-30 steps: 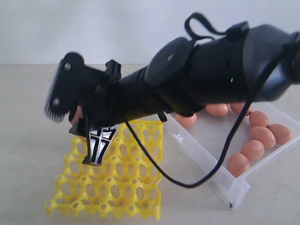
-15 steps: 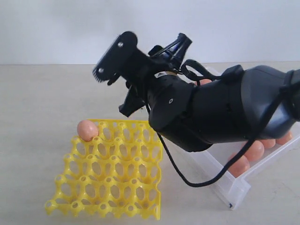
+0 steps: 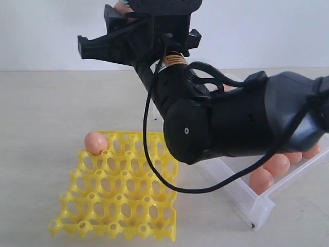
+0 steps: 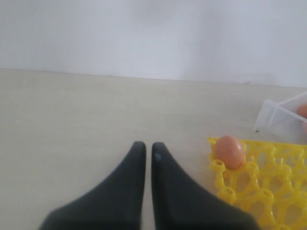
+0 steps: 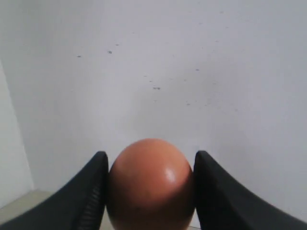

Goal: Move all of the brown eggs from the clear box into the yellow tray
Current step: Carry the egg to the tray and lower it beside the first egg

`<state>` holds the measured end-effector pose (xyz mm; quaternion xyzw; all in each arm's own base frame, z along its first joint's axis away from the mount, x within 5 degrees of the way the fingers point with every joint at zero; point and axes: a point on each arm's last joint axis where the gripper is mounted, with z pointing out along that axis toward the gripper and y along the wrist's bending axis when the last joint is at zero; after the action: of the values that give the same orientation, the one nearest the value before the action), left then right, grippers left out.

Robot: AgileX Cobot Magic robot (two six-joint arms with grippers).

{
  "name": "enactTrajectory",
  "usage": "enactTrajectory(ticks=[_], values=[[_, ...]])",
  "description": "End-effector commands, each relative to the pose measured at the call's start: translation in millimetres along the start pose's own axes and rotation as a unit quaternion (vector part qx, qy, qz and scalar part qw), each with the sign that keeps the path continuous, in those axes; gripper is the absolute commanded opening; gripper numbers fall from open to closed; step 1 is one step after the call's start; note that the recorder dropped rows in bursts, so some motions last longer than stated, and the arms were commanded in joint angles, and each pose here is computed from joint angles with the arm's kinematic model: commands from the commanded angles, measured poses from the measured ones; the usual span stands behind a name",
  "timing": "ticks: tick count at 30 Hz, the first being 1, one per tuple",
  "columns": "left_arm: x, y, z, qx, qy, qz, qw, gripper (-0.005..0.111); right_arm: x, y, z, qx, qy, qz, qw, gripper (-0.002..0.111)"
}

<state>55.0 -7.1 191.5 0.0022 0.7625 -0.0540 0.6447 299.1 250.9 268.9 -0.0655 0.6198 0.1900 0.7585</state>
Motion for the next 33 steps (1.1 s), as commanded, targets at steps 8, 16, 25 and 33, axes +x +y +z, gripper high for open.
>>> enactTrajectory(ticks=[8, 16, 25, 33], values=[[1, -0.1, 0, 0.002, -0.002, -0.005, 1.0, 0.004, 69, -34, 13, -0.216, 0.213, 0.039, 0.952, 0.0], [1, -0.1, 0, 0.002, -0.002, -0.005, 1.0, 0.004, 121, -59, 16, -0.35, 0.235, 0.221, 0.879, 0.0], [1, -0.1, 0, 0.002, -0.002, -0.005, 1.0, 0.004, 149, -59, 29, -0.355, 0.275, 0.195, 0.872, 0.0], [1, -0.1, 0, 0.002, -0.002, -0.005, 1.0, 0.004, 167, -66, 21, -0.341, 0.368, 0.081, 0.862, 0.0]])
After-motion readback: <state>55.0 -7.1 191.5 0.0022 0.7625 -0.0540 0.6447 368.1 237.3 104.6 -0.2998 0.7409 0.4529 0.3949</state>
